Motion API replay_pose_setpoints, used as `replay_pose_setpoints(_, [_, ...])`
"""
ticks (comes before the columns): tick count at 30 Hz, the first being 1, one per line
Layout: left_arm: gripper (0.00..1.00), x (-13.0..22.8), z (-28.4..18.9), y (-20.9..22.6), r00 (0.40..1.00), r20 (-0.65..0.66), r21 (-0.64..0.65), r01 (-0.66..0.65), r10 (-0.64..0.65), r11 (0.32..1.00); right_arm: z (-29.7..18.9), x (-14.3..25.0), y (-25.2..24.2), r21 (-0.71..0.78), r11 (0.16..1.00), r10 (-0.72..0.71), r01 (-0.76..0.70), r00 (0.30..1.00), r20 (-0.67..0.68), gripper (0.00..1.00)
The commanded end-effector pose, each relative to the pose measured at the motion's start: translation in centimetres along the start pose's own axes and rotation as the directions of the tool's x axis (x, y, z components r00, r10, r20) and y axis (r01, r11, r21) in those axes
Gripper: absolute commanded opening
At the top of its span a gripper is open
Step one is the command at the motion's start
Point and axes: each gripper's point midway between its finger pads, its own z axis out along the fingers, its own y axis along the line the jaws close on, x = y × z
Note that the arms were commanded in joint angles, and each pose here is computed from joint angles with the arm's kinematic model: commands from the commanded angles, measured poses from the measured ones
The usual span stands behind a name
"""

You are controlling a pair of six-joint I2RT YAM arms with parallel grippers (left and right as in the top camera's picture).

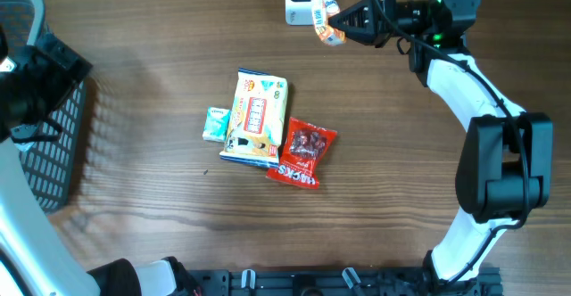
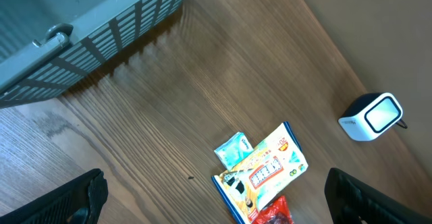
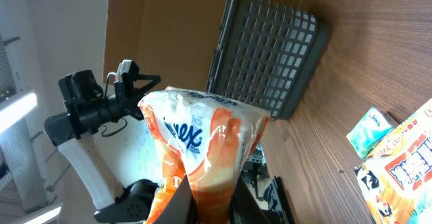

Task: Scan the item barcode
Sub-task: 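Lift the orange pack and carry it to the white scanner, then hold the orange pack in front of the scanner window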

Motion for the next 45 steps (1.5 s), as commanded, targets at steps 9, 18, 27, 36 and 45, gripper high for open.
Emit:
replay_pose_setpoints(9, [1.00, -0.3, -0.3, 0.2, 1.000, 0.016, -0.006, -0.010, 0.010, 1.000, 1.6, -0.1, 1.7, -0.016, 0.972, -0.235, 0.236, 0.972, 0.015, 0.05])
replay_pose_setpoints(18, [1.00, -0.3, -0.3, 0.2, 1.000, 0.016, -0.006, -0.010, 0.010, 1.000, 0.9, -4.4, -11.2, 0.438, 0.897, -0.209, 0.055, 0.926, 0.313, 0.05])
replay_pose_setpoints(27, [1.00, -0.3, -0.3, 0.2, 1.000, 0.016, -0.006, -0.010, 0.010, 1.000, -5.8, -5.3, -18.3, 0.992, 0.117, -0.509, -0.051, 0.855, 0.104, 0.05])
replay_pose_setpoints(36, [1.00, -0.3, -0.3, 0.2, 1.000, 0.016, -0.006, -0.010, 0.010, 1.000, 0.6, -11.8, -12.3, 0.755, -0.612, -0.644, 0.235, 0.407, -0.648, 0.05])
replay_pose_setpoints(45, [1.00, -0.3, -0.3, 0.2, 1.000, 0.016, -0.006, -0.010, 0.010, 1.000, 3.1, -13.0, -19.8, 0.065, -0.928, -0.079, 0.367, -0.023, -0.997, 0.05])
